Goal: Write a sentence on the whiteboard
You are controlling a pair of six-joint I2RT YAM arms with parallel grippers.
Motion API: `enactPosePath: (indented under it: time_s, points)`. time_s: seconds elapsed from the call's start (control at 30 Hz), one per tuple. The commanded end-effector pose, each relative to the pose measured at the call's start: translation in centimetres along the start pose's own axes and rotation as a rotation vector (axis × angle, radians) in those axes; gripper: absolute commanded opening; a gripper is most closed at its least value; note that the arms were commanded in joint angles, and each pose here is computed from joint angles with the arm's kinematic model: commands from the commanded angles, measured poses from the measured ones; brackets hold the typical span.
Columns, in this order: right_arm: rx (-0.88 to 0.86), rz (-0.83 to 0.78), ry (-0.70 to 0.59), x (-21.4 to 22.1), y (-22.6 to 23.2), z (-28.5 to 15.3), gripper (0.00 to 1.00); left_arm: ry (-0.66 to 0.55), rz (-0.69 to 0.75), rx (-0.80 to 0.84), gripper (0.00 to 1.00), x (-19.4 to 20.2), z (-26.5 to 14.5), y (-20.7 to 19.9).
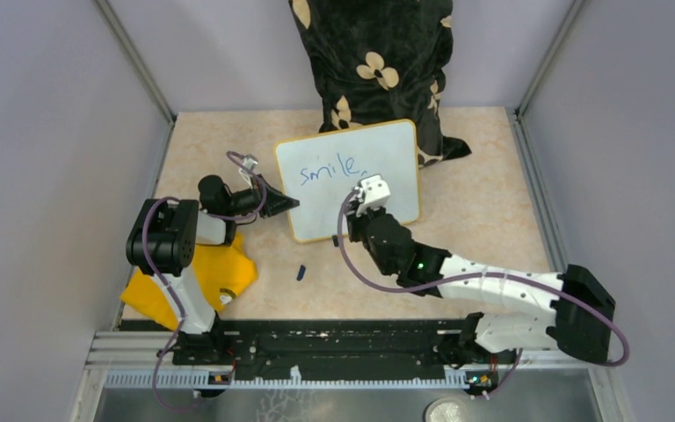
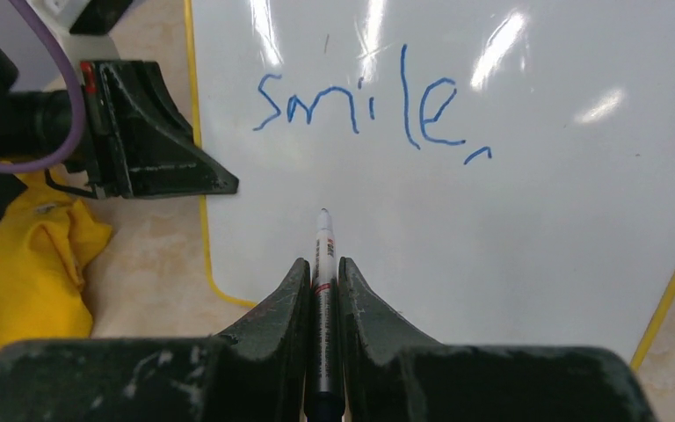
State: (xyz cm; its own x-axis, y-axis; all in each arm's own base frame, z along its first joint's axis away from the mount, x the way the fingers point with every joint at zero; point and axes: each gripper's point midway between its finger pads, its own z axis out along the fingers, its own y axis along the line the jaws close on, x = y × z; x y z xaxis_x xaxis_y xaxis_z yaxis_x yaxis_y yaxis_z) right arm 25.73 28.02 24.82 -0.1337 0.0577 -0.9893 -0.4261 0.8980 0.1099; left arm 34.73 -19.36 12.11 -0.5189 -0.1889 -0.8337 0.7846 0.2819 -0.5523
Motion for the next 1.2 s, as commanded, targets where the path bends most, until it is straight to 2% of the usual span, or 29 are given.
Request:
enactPosePath:
  time_s: [0.0,0.57,0.8,1.17]
  points:
    - [0.055,-0.057,-0.010,-0.2,1.8,1.4,0.00,0.009,0.007,-0.039,0.00,0.8,0.4,1.3]
    - [-0.023,-0.127,0.010,3.0,6.4,4.2,0.00,0.009,0.001,-0.049,0.00,0.9,0.4,1.5]
    - [0.043,-0.193,0.006,4.3,7.6,4.3,0.00,0.011,-0.006,-0.052,0.00,1.1,0.4,1.6]
    - [0.088,-0.207,0.014,5.8,7.5,5.2,0.00,0.012,-0.007,-0.053,0.00,1.2,0.4,1.7]
